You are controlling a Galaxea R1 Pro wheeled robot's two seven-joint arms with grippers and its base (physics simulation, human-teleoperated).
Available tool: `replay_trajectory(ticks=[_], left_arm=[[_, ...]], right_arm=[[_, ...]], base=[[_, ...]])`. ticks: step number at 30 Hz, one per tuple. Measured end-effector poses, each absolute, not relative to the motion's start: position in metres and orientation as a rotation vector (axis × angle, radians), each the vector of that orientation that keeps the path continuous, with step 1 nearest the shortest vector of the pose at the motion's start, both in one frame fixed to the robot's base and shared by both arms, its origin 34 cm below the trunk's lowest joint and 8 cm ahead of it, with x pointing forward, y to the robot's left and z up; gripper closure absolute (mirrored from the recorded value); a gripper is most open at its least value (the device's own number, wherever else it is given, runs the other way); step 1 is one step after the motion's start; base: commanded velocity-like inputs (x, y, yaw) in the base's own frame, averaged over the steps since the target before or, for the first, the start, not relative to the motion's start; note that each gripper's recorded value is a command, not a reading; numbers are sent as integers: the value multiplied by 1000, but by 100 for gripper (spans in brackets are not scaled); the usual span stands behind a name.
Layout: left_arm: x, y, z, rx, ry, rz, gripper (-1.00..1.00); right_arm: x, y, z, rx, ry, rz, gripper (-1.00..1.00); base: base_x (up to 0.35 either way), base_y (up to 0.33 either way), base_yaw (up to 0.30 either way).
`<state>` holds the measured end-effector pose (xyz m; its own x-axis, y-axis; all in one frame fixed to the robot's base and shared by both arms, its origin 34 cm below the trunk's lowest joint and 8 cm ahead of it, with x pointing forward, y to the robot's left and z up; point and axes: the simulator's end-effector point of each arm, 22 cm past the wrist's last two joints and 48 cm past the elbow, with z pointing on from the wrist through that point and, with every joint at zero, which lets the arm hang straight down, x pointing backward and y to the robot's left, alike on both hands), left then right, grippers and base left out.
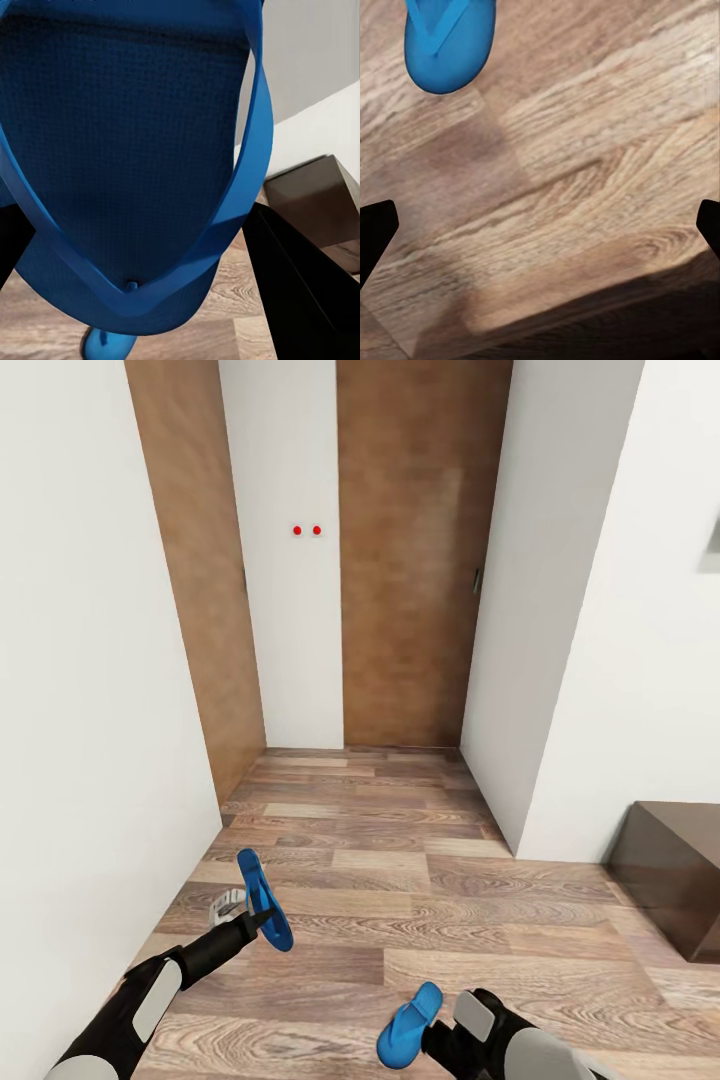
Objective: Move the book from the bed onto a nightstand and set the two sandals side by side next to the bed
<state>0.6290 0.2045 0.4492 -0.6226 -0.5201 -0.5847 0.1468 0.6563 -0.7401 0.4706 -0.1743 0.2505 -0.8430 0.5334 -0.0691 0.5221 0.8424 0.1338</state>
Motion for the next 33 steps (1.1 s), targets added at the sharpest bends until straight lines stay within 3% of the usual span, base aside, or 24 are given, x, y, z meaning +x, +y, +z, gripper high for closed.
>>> replay_trajectory(ticks=[9,23,33], left_arm=[[629,204,450,-290,2025,-999,100],[629,204,450,-288,2024,-1001,100],[629,204,450,-292,2023,-1002,100]], right_arm=[[483,-183,253,874,2851,149,-100],[489,-179,254,1005,2786,207,-100],[489,-177,254,1016,2786,215,-100]], base=[[66,0,0],[266,0,0],[28,0,0]])
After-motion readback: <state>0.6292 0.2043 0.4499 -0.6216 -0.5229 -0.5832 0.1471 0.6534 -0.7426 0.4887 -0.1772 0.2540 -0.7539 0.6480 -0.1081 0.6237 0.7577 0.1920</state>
